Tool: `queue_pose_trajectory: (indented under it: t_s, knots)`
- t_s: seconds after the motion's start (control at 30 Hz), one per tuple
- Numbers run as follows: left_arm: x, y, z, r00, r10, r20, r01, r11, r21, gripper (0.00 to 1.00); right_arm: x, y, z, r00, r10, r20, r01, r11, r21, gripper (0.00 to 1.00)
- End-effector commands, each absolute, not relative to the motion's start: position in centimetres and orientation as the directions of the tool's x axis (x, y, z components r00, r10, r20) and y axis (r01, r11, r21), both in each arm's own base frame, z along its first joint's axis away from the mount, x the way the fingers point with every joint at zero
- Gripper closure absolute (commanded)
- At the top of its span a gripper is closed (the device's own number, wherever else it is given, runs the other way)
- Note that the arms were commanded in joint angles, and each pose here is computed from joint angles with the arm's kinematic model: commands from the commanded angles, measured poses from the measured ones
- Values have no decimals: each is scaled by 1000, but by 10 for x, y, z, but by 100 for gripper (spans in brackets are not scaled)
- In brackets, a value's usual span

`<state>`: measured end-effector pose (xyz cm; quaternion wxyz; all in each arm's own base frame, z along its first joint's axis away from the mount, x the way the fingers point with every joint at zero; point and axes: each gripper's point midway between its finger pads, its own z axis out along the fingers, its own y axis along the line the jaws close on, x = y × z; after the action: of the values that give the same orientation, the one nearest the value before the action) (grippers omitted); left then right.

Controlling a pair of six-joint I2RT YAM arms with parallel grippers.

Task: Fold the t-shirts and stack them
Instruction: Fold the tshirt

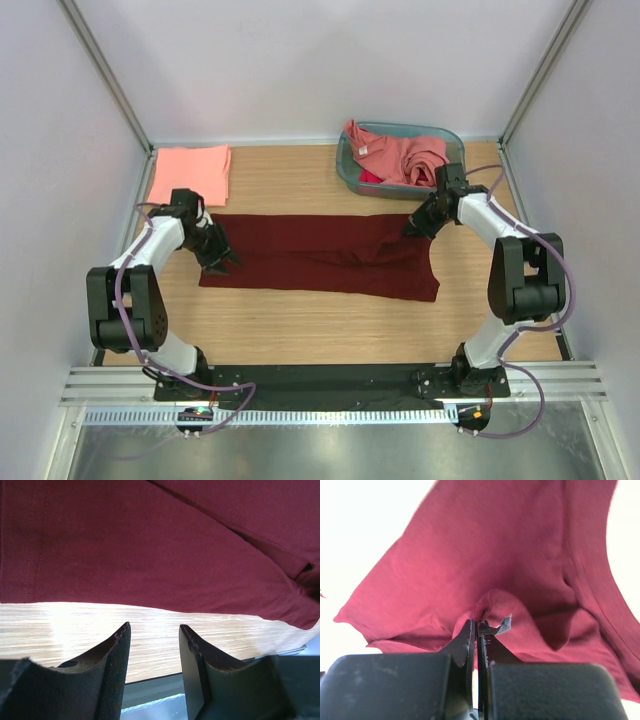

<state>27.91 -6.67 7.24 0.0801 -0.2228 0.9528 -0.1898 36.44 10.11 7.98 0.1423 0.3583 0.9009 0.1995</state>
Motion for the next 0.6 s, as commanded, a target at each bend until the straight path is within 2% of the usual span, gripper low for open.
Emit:
queue_pose_trajectory:
  t_s: [0.0, 0.37, 0.57]
  knots:
    - [284, -67, 80, -895, -439, -80, -374, 836, -401, 55, 395, 103, 108, -704, 690, -168, 522, 663, 537, 99]
    - [285, -65, 79, -895, -438, -81, -376, 841, -389, 55, 439, 101, 108, -719, 666, -199, 490, 689, 534, 99]
    - [284, -65, 77, -894, -442, -77, -381, 839, -388, 55, 449, 112, 106, -749, 642, -161, 466, 685, 560, 99]
